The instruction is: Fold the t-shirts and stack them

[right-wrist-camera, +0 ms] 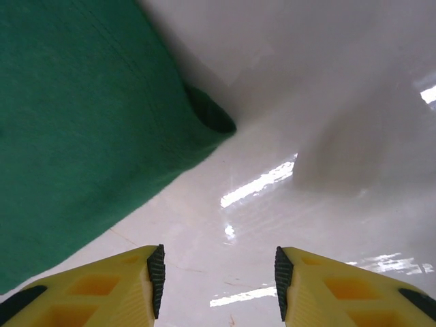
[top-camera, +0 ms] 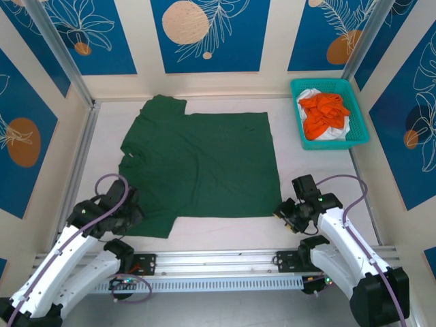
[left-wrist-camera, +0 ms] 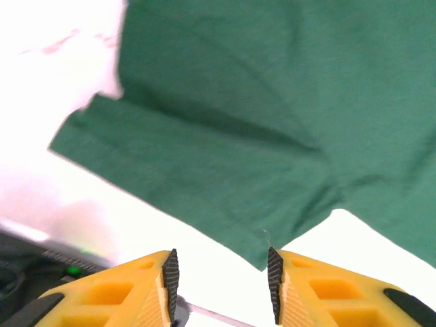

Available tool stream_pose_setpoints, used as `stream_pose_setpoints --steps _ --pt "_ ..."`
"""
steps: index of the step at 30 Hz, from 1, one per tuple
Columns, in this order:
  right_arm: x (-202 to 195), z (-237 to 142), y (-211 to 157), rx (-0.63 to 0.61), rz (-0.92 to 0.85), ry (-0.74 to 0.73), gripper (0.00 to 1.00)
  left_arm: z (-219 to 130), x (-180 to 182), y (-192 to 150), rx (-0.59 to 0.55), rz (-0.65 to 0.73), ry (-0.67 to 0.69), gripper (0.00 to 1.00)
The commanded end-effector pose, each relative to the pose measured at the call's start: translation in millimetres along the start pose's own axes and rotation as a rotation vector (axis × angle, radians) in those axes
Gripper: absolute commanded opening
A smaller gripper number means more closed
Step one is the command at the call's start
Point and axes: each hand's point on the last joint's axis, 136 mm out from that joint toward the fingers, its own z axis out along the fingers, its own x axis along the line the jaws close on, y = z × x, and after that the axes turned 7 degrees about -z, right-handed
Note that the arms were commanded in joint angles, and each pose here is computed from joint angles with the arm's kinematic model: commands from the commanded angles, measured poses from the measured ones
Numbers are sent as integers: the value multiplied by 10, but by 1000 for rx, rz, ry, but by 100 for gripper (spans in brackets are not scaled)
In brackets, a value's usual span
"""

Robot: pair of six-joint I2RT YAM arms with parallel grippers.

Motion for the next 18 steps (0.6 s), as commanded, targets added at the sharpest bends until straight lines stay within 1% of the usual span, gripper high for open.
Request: stream_pose_setpoints --steps 1,2,4,7,10,14,18 --pt "13 7 0 0 24 19 48 73 422 -132 31 -27 163 40" --pt "14 7 -1 0 33 22 49 99 405 -141 31 -27 144 38" --pt "36 27 -11 10 52 40 48 159 402 -153 24 -70 127 33" --pt "87 56 -39 35 60 66 47 360 383 -239 62 -101 138 29" --pt "96 60 -37 43 58 62 47 555 363 -321 97 -130 150 28" --pt "134 79 -39 61 39 70 47 679 393 -284 57 -173 160 28" --pt "116 88 10 57 41 37 48 753 418 -243 33 -189 206 28"
